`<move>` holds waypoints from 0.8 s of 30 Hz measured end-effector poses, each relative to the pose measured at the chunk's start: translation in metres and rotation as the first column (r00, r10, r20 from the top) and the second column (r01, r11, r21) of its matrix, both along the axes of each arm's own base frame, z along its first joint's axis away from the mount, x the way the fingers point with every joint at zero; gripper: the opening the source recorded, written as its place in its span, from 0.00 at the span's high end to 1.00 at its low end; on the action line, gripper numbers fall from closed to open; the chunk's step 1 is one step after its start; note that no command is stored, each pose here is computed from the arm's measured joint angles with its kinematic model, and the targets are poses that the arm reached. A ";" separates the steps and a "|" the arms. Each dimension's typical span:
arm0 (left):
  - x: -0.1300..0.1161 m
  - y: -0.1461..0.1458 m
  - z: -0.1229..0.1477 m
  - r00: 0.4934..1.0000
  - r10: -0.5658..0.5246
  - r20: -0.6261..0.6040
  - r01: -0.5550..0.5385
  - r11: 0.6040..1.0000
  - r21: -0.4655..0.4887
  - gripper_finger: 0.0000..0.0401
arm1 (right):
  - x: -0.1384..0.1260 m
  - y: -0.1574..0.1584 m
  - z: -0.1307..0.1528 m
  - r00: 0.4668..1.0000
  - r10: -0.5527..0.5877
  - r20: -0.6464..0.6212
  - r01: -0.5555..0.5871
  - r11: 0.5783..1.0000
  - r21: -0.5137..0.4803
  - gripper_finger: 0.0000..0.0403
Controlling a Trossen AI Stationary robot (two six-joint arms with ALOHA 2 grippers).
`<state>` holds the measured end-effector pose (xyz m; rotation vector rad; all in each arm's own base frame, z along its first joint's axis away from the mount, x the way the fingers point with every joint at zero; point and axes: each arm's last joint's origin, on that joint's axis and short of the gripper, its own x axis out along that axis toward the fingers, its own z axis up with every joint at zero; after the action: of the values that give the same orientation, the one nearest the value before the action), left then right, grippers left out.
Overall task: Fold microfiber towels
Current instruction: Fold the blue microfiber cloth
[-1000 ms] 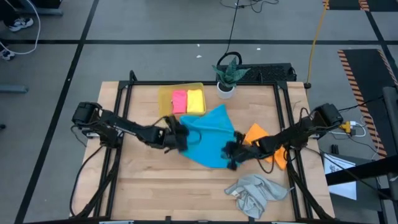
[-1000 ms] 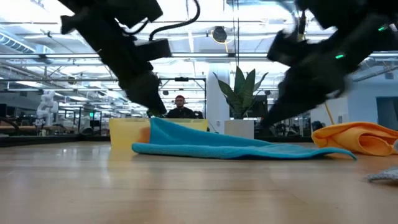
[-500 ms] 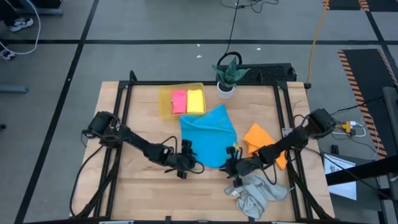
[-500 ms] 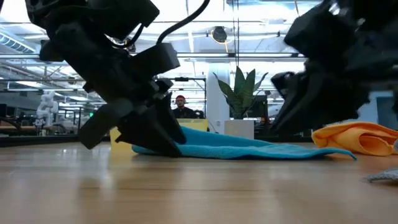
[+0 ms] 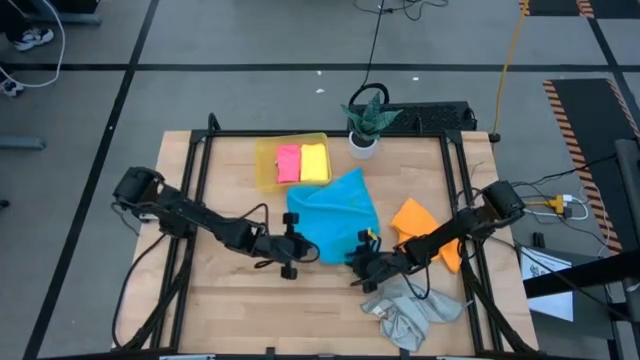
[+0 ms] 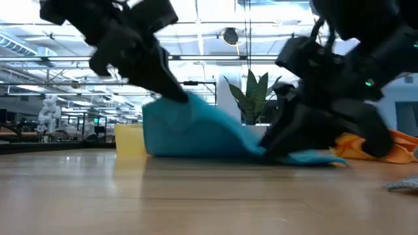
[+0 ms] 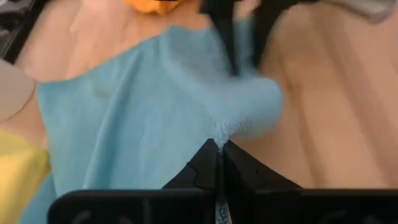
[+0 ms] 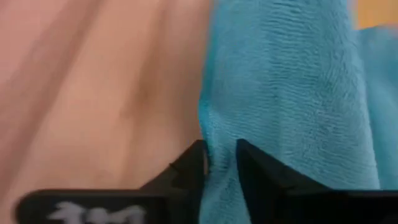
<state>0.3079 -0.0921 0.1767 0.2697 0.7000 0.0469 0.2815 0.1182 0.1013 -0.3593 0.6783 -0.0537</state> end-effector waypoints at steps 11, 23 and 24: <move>-0.011 -0.005 0.004 0.996 -0.061 -0.067 0.060 0.998 -0.013 0.82 | -0.011 0.011 0.044 0.992 0.110 0.064 -0.124 0.950 0.287 0.98; -0.015 -0.018 0.003 0.972 -0.218 -0.092 0.207 0.972 -0.110 0.38 | -0.008 0.011 0.033 0.995 0.098 -0.008 -0.084 0.890 0.448 1.00; -0.016 -0.022 0.004 0.964 -0.248 -0.091 0.239 0.966 -0.099 0.37 | -0.007 0.009 0.033 0.997 0.078 -0.002 -0.069 0.894 0.443 1.00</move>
<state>0.2922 -0.1139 0.1802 0.2742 0.7646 -0.2342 0.2742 0.1272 0.1344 0.0556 0.6747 0.1760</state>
